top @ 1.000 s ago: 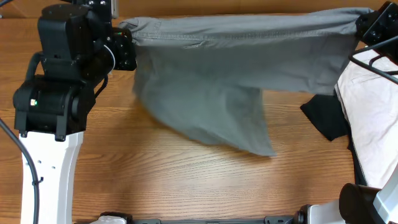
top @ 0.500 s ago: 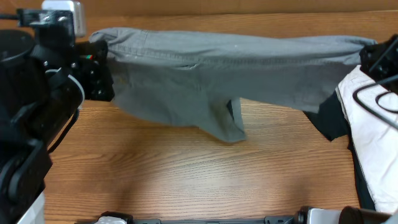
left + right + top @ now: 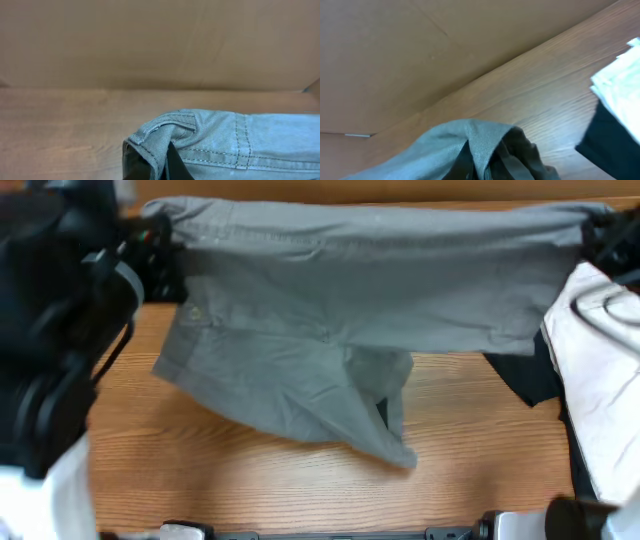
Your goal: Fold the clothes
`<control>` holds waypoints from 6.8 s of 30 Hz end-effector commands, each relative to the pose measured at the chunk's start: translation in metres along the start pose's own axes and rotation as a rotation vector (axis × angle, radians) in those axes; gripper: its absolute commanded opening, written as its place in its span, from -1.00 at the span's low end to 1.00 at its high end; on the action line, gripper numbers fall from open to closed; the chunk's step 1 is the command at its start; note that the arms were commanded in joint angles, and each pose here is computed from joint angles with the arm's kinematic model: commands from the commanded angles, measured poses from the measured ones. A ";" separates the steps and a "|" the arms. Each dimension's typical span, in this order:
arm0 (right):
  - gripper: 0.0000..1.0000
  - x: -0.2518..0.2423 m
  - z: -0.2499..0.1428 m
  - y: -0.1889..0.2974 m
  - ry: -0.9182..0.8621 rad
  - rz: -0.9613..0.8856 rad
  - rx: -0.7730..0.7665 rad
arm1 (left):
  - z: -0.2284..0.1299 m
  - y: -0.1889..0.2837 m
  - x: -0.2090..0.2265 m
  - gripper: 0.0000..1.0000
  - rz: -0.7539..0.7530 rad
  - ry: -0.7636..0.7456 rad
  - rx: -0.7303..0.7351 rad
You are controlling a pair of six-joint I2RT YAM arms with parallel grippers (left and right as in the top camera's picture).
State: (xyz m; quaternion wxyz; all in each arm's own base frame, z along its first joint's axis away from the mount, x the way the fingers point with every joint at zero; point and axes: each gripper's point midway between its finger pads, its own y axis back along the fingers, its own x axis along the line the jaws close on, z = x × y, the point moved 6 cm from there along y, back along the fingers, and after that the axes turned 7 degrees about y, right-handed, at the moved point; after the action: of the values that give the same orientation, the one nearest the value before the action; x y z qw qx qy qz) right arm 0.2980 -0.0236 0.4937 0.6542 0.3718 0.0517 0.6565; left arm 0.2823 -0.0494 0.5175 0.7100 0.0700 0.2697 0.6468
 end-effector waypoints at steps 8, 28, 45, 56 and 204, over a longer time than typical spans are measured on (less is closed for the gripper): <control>-0.92 0.008 -0.005 -0.184 0.016 0.068 0.215 | -0.031 -0.197 0.121 -0.92 0.361 0.150 0.294; 1.00 -0.018 -0.036 -0.296 0.055 -0.198 0.236 | -0.093 -0.330 0.194 1.00 0.413 0.145 0.432; 1.00 0.025 -0.141 -0.219 0.166 -0.013 0.836 | -0.186 -0.289 0.190 1.00 0.419 0.219 0.982; 1.00 0.010 -0.232 -0.231 0.198 -0.261 1.108 | -0.260 -0.304 0.204 1.00 0.377 0.223 1.145; -0.92 0.073 0.015 -0.058 0.198 0.042 -0.063 | 0.067 -0.085 0.088 -0.68 0.042 0.006 -0.061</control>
State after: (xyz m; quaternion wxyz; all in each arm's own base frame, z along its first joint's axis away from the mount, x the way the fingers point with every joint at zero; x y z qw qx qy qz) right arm 0.3511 0.0457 0.5262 0.6410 0.2640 0.0483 0.7191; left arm 0.3740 0.0329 0.5459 0.7103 0.0036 0.1994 0.6751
